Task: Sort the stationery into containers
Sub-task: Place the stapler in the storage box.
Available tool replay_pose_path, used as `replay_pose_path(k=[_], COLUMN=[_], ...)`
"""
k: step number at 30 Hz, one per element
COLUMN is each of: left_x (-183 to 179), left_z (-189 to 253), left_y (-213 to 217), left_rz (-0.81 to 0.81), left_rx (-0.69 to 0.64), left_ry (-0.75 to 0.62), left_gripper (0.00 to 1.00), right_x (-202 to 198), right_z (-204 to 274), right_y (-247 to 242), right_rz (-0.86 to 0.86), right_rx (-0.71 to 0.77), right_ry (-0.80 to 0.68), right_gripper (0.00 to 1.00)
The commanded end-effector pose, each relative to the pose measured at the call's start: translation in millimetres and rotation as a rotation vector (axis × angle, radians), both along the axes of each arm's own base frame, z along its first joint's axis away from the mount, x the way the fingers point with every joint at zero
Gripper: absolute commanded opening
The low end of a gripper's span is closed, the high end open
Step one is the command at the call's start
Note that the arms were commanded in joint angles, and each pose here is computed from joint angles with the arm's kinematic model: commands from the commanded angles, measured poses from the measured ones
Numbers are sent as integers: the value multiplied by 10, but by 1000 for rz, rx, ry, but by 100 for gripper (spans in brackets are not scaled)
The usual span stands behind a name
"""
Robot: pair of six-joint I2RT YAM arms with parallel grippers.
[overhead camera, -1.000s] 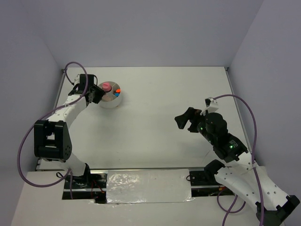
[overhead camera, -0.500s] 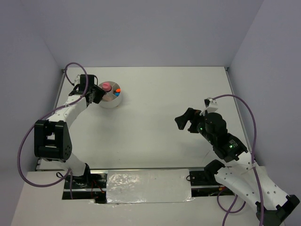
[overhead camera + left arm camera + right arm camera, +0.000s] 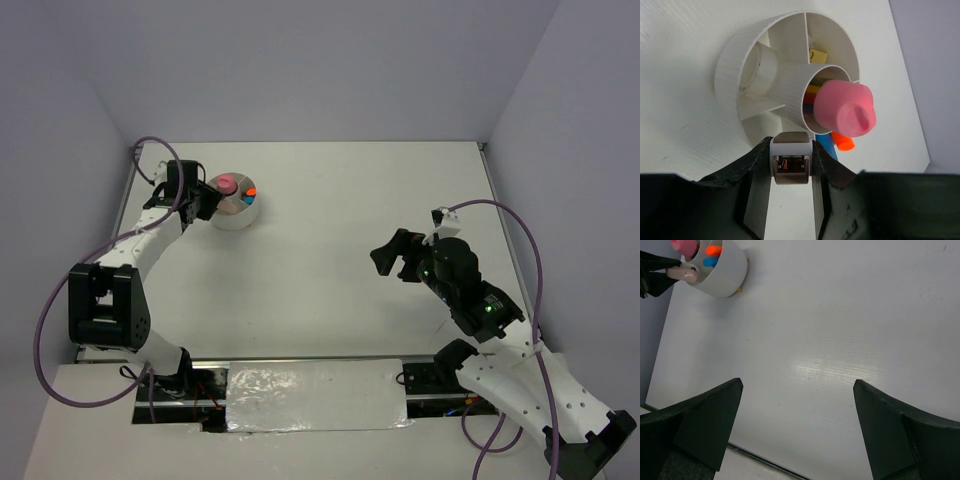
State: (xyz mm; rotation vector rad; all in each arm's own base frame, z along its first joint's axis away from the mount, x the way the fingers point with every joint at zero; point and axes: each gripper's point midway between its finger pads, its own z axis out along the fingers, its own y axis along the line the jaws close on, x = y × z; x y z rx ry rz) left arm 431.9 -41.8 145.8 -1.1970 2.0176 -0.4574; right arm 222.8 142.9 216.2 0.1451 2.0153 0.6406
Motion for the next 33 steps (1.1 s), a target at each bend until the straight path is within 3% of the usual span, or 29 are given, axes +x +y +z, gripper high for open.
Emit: replay_pose_path(k=[1,33], left_x=[95,-46], left_z=[348,58], left_y=[4,-23], left_rz=[31,233], left_rx=[-46,-141], left_ry=[-132,-103], left_gripper=[0,0], right_x=[35,-20], right_z=[137,80], right_y=[42,163], right_rz=[11,113], right_rx=[24,-4], right_ry=[-41,-42], right_gripper=[100,100])
